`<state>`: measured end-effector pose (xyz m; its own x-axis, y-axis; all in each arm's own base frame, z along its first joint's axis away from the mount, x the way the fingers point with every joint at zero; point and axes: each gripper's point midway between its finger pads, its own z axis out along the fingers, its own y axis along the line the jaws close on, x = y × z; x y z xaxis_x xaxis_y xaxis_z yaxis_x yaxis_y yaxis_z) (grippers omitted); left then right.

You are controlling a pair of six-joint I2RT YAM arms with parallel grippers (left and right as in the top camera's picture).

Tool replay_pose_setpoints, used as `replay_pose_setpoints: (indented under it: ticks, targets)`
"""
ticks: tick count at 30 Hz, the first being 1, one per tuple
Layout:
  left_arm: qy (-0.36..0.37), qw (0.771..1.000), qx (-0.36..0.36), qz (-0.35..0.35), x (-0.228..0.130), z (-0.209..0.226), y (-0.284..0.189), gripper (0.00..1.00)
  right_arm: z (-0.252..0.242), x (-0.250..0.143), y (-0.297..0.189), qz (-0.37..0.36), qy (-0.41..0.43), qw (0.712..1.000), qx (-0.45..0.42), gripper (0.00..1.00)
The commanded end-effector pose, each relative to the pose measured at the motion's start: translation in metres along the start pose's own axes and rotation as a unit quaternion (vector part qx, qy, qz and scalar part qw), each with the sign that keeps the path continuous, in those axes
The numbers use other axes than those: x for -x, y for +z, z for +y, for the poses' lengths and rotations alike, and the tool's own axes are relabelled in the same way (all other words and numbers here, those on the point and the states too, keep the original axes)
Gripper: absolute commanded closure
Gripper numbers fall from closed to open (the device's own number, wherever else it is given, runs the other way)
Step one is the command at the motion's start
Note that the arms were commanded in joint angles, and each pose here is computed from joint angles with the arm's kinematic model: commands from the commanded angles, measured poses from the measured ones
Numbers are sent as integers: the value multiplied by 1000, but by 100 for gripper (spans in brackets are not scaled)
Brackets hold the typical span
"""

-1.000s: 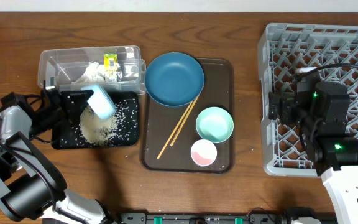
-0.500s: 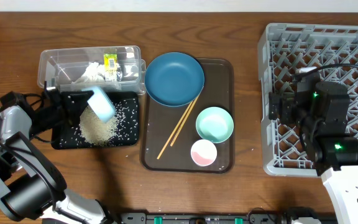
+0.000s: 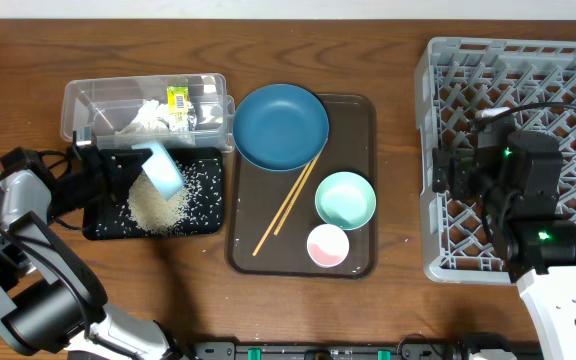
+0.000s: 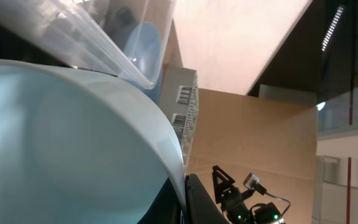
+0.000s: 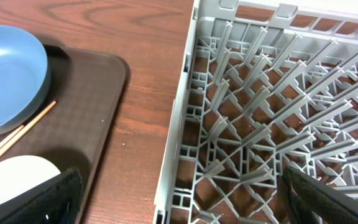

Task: Sort waste into correct bins and load items into the dishwasher rack
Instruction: 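Tip the white bowl over the black tray to pour out the rice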

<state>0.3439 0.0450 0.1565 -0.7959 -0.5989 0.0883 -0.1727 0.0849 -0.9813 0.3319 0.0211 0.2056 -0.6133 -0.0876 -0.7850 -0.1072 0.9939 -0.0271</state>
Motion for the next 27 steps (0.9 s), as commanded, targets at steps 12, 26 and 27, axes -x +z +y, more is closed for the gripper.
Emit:
replay_pose_setpoints:
  ticks: [12, 26, 27]
  targets:
    - [86, 987, 128, 48, -35, 7, 18, 94, -1, 10, -5, -13, 8, 1000, -1, 1]
    - [312, 871, 339, 171, -119, 10, 87, 94, -1, 10, -5, -13, 7, 1000, -1, 1]
    - [318, 864, 345, 183, -125, 14, 94, 94, -1, 10, -5, -13, 7, 1000, -1, 1]
